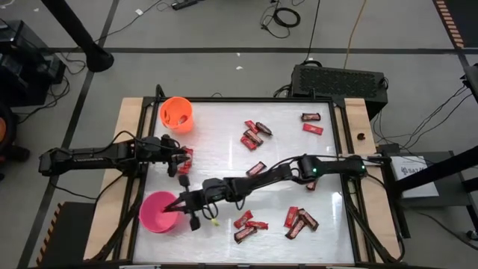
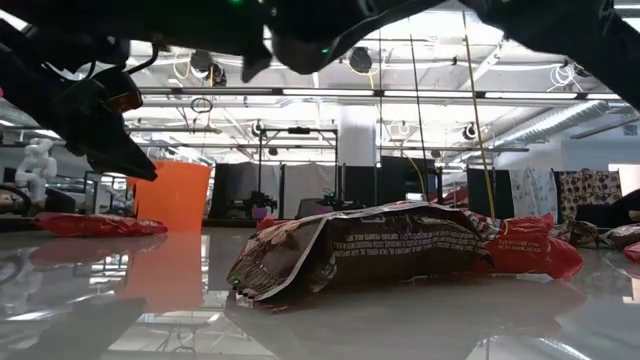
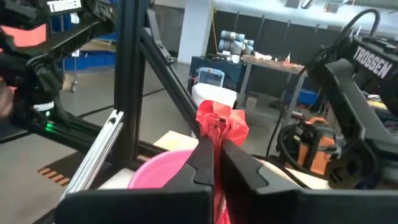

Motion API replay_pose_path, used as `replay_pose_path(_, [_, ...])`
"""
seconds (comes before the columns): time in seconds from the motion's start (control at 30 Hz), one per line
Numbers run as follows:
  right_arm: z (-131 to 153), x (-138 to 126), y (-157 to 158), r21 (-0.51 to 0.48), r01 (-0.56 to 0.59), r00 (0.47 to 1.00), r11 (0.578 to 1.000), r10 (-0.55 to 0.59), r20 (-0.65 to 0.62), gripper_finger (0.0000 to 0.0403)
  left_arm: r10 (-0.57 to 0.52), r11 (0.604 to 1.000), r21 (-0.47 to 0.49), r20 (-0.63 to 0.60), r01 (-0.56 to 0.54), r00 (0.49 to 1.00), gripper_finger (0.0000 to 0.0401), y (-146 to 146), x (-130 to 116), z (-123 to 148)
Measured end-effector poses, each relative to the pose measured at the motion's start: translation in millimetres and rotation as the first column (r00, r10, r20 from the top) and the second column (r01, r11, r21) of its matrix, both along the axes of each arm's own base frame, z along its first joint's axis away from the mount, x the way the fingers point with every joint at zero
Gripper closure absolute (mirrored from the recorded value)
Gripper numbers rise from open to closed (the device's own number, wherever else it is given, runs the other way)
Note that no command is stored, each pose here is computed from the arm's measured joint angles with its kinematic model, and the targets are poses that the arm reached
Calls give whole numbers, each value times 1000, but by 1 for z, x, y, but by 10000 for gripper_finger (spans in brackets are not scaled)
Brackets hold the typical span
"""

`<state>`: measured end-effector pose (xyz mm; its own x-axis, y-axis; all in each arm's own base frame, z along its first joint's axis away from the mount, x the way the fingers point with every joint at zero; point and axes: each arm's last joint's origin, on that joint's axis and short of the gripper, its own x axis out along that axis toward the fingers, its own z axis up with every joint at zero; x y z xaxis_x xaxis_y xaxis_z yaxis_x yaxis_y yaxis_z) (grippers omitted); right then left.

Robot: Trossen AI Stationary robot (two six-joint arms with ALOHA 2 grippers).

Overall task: Sort candy by brand, put in halloween buckets
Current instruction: Put the red chocolate bar into the pink bucket

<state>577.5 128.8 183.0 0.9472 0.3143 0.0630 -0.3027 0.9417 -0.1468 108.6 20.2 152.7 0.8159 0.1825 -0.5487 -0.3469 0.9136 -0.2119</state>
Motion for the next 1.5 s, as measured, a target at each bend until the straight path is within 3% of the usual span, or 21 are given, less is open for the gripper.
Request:
replay_pose_path(0.47, [-6, 5, 0, -11, 3, 1000, 1000, -3, -27, 383, 0, 1000, 1, 4, 0, 1000, 240, 0, 0, 0])
replay_pose_path(0.8, [-5, 5, -4, -33, 8, 998, 999, -10, -60, 283, 45, 999, 31, 3, -45, 999, 240, 2, 0, 1])
replay_pose_path(1.0, [26, -9, -19, -156, -2, 951, 988, -46, -305, 245, 63, 997, 42, 9, -63, 998, 240, 2, 0, 1])
replay_pose_path(1.1, [54, -30, -32, -205, -29, 873, 978, -75, -481, 238, 56, 997, 52, 9, -57, 998, 240, 2, 0, 2])
replay_pose_path(1.2, [73, -59, -51, -284, -105, 739, 953, -116, -664, 236, 47, 996, 72, 4, -47, 999, 240, 2, 0, 2])
replay_pose_path(1.3, [80, -87, -76, -274, -129, 546, 953, -163, -822, 236, 62, 995, 79, 30, -64, 998, 240, 3, 2, 4])
replay_pose_path(1.37, [84, -102, -97, -240, -71, 407, 968, -191, -893, 236, 80, 992, 96, 45, -84, 996, 240, 4, 2, 5])
replay_pose_path(1.5, [94, -126, -136, -205, 85, 196, 975, -218, -956, 236, 112, 983, 142, 58, -119, 992, 240, 5, 3, 7])
